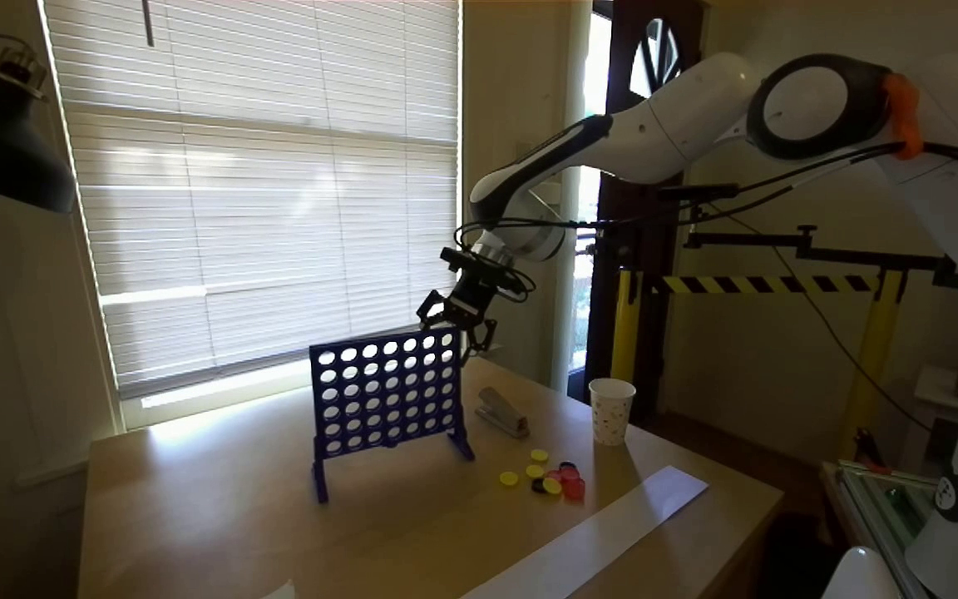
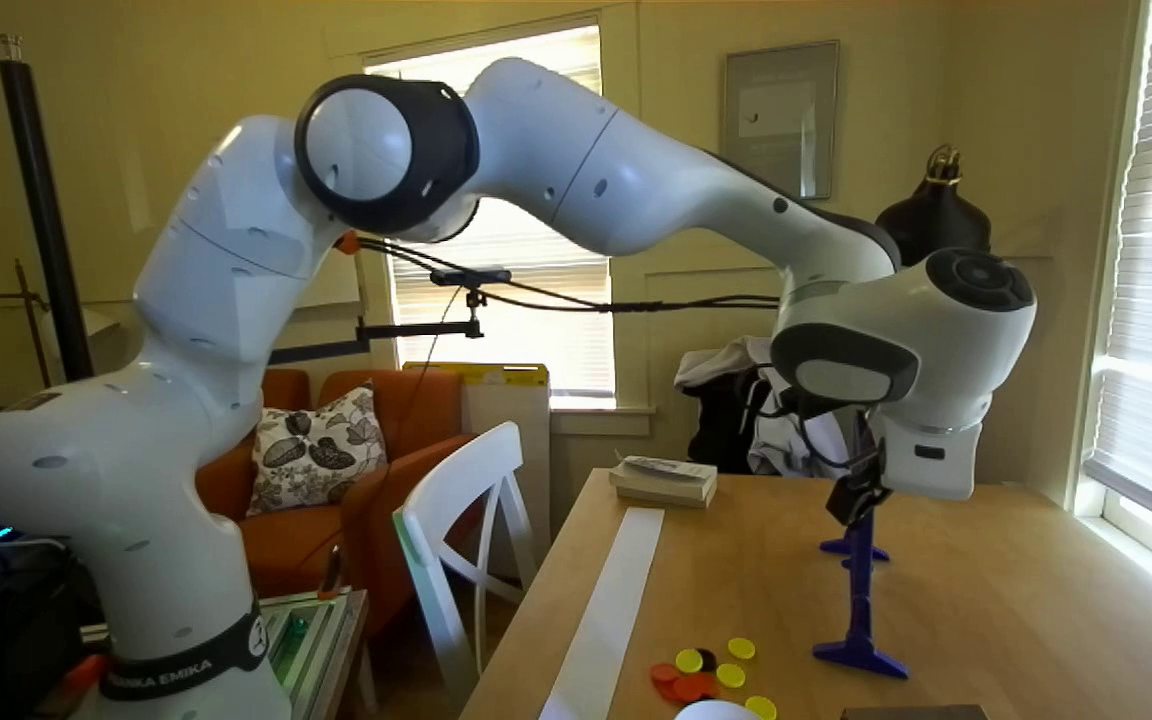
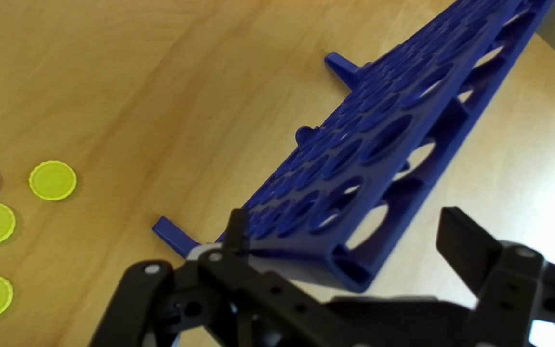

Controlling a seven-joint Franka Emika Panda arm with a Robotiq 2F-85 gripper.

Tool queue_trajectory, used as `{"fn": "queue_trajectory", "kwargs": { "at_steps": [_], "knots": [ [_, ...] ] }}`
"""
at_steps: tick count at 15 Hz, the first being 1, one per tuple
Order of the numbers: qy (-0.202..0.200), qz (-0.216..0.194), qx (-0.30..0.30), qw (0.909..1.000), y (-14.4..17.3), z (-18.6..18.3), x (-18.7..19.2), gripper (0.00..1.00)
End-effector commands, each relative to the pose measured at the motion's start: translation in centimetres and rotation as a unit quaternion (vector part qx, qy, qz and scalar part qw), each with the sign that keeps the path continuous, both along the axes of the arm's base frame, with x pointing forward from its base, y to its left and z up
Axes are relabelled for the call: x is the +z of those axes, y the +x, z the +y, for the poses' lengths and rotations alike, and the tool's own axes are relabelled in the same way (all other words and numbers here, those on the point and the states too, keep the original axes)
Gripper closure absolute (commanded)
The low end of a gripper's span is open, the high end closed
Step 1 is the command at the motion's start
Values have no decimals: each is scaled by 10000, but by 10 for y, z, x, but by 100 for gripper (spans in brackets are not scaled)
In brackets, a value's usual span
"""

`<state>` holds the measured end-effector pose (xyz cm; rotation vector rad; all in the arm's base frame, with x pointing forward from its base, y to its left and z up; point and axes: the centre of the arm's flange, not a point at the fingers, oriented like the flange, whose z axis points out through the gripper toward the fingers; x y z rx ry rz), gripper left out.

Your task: Pick up the blue object and lay it down on the table

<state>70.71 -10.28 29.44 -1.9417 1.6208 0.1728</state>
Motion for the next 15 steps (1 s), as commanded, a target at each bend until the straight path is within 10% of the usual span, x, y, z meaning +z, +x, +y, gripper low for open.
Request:
{"fn": "queue_trajectory", "kwargs": {
  "at_steps": [1,3,4,15],
  "knots": [
    [152,-6,-47,9999,13,-5,-5,0],
    [166,11,-89,9998,14,-5,-9,0],
    [152,16,-98,9998,14,-6,-10,25],
    [-47,-103,13,9999,19,-9,-8,96]
  ]
}}
